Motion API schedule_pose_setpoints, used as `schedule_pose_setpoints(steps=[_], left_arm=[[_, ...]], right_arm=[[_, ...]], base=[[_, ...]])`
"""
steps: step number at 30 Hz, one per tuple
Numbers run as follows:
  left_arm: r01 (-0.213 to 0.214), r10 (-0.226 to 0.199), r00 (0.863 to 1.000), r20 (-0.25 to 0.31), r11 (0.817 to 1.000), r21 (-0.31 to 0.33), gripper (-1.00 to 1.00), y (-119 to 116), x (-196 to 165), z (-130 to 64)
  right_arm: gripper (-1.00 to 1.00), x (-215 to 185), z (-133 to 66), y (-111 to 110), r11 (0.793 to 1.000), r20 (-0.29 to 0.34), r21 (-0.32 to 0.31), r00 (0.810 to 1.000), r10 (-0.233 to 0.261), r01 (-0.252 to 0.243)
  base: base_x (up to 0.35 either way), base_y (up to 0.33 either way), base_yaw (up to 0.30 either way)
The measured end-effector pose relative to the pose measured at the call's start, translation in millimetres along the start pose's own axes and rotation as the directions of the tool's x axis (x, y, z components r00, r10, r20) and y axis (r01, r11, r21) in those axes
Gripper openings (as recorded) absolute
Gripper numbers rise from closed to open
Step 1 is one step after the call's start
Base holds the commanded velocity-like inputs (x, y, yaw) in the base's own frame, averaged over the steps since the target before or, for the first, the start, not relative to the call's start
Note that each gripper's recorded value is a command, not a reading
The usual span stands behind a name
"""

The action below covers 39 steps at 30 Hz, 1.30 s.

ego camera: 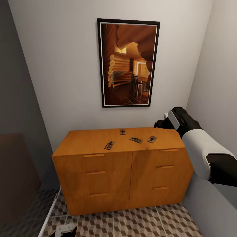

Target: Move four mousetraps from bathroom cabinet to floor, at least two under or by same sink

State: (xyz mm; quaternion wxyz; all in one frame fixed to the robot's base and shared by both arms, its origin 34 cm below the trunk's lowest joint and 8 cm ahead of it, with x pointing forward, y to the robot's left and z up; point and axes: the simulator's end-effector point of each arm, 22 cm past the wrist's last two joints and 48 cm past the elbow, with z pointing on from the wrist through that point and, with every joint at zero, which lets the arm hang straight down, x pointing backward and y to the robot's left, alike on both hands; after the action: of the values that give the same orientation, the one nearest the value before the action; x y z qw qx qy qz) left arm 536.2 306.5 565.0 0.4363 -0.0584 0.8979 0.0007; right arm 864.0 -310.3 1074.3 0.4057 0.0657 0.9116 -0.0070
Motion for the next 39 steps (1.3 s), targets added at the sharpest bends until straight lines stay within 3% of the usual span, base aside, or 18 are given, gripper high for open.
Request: schedule_pose_setpoints(steps=[39], left_arm=[[-0.003,0.003,0.999,-0.051,1.0,-0.003,1.0,2.4,24.7,1.7]], right_arm=[[1.0,19.1,34.7,1.0,1.0,-0.047,0.006,0.999,-0.006,0.006]], base=[[0.0,0.0,0.0]])
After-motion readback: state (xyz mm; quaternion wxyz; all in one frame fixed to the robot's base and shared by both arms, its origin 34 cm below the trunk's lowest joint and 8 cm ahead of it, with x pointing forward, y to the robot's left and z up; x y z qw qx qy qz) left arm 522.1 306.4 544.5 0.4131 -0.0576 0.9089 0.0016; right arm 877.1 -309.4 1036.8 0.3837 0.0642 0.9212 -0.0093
